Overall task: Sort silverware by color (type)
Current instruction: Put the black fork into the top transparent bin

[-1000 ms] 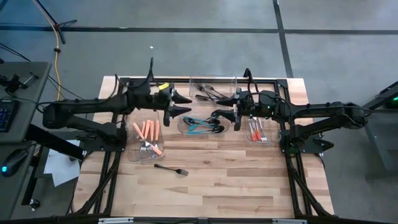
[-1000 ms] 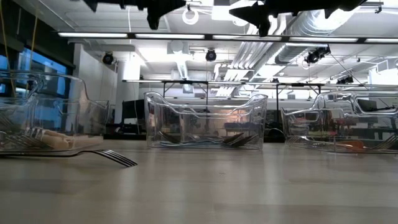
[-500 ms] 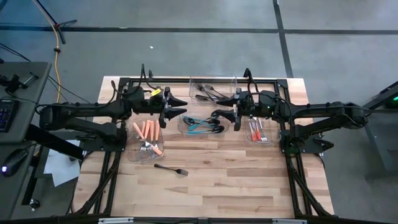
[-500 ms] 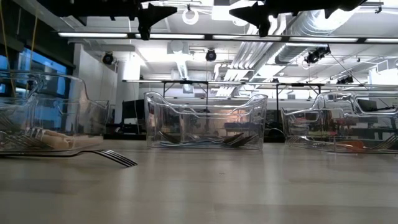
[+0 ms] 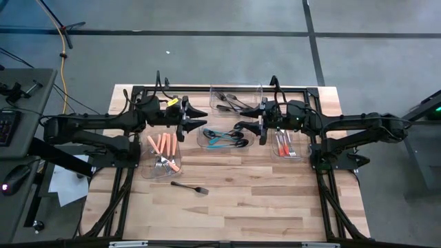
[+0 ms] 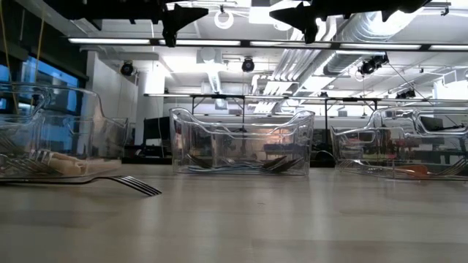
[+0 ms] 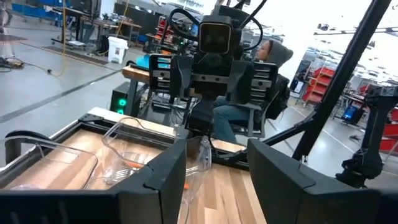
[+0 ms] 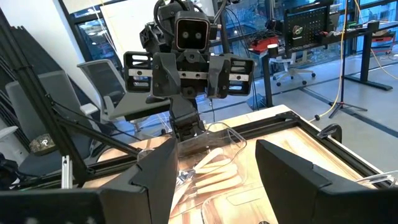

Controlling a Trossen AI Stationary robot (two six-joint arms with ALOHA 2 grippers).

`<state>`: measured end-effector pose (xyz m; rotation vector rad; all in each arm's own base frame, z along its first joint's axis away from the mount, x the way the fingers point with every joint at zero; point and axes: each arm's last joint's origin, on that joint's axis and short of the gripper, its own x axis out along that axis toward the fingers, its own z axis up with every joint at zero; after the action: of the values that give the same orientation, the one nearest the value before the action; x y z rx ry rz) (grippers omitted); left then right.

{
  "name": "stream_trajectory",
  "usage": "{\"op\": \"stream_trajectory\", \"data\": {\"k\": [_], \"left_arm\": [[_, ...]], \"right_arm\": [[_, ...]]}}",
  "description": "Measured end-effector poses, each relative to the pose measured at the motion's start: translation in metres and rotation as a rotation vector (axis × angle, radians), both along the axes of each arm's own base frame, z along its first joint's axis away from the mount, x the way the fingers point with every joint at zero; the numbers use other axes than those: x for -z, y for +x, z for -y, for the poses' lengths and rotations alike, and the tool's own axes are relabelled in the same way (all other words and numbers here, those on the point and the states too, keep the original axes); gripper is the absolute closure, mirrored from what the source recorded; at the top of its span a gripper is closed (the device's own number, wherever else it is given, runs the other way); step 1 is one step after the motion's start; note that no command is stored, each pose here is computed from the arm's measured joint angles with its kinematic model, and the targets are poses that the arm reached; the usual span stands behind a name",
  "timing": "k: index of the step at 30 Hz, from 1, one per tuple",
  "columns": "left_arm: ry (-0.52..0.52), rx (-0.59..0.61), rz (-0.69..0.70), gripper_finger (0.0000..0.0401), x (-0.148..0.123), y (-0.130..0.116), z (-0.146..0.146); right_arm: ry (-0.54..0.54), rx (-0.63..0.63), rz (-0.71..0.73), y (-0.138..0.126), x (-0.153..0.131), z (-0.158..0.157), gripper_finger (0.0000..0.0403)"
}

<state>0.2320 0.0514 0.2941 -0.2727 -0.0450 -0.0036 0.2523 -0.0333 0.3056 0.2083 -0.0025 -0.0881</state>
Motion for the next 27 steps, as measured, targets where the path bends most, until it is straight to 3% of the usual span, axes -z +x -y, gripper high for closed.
{"op": "stream_trajectory", "data": {"k": [6, 11, 19, 27], "left_arm": [[0.001, -0.037, -0.031, 0.0244, -0.009, 0.003, 0.002], [0.136, 0.041, -0.212, 0.0251, -0.033, 0.012, 0.023], [0.326, 0.121, -0.492, 0.0265, -0.059, 0.038, 0.083], [0.336, 0.204, -0.667, 0.0268, -0.036, 0.074, 0.150]], "right_arm": [[0.000, 0.003, 0.000, 0.000, 0.000, 0.000, 0.0201], [-0.025, 0.010, -0.002, 0.000, 0.000, 0.002, 0.0201], [-0.094, 0.023, -0.077, -0.001, 0.006, 0.002, 0.0201], [-0.112, 0.011, -0.225, -0.003, 0.020, 0.002, 0.0201]]}}
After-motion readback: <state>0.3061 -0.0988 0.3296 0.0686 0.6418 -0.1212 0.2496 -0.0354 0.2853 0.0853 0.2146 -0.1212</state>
